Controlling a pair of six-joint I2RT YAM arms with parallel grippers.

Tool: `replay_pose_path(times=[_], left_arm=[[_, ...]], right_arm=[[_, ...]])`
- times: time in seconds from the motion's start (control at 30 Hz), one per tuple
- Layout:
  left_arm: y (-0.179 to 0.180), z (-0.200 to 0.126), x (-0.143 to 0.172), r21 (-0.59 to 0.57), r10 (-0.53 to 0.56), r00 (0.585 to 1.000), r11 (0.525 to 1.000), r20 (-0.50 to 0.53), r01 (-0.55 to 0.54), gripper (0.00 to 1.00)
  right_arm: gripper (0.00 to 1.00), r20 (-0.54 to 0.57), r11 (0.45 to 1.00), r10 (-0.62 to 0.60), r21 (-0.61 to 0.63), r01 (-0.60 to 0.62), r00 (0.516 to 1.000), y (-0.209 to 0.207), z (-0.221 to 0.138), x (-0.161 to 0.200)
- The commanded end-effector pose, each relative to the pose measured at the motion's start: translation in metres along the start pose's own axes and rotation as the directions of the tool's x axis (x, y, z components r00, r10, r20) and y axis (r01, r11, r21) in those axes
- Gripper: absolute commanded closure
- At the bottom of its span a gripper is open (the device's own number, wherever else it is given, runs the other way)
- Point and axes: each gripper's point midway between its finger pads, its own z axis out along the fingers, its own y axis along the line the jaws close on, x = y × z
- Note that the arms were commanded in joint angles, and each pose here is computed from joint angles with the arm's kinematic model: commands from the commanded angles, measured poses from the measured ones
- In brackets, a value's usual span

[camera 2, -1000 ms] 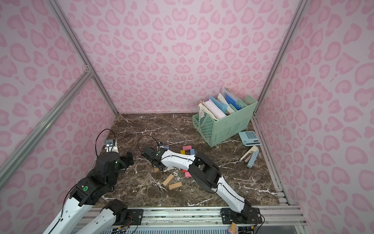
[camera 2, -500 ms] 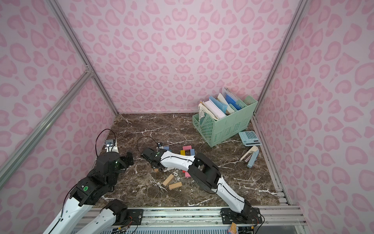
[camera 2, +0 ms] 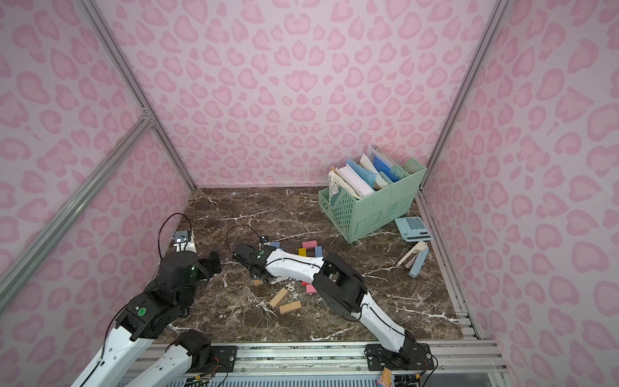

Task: Assemble the number 8 with building blocks
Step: Assemble the building block at the center of the board.

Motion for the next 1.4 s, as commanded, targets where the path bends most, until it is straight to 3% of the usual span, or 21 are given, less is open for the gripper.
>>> replay_pose_path(times=[0.0,0.37,0.73,0.93,1.37], left_arm=[[-0.0018,0.0007,-0.0005,0.007,-0.001,1.000,1.000,0.002,0.001,0.02],[-0.0021,0.0008,-0.0005,0.008,0.000,1.000,1.000,0.002,0.000,0.02],[-0.0013,0.0004,-0.0011,0.005,-0.001,1.000,1.000,0.005,0.001,0.02],[-0.0007,0.0001,-0.0015,0.003,-0.003,1.000,1.000,0.006,0.003,0.02],[-0.0019,0.0007,-0.0010,0.007,0.001,1.000,1.000,0.004,-0.001,0.02]], right_arm=[[0.41,0.005,0.999,0.005,0.038,-0.006,1.000,-0.0090,-0.0016,-0.0003],[0.35,-0.002,0.999,0.009,0.053,-0.009,1.000,-0.0130,0.0041,0.0016],[0.16,-0.010,0.999,0.011,0.030,-0.010,1.000,-0.0089,0.0036,0.0019],[0.17,0.007,1.000,0.016,0.013,-0.016,1.000,-0.0065,-0.0030,-0.0039],[0.32,-0.007,0.999,0.012,0.034,-0.012,1.000,-0.0100,0.0035,0.0014]])
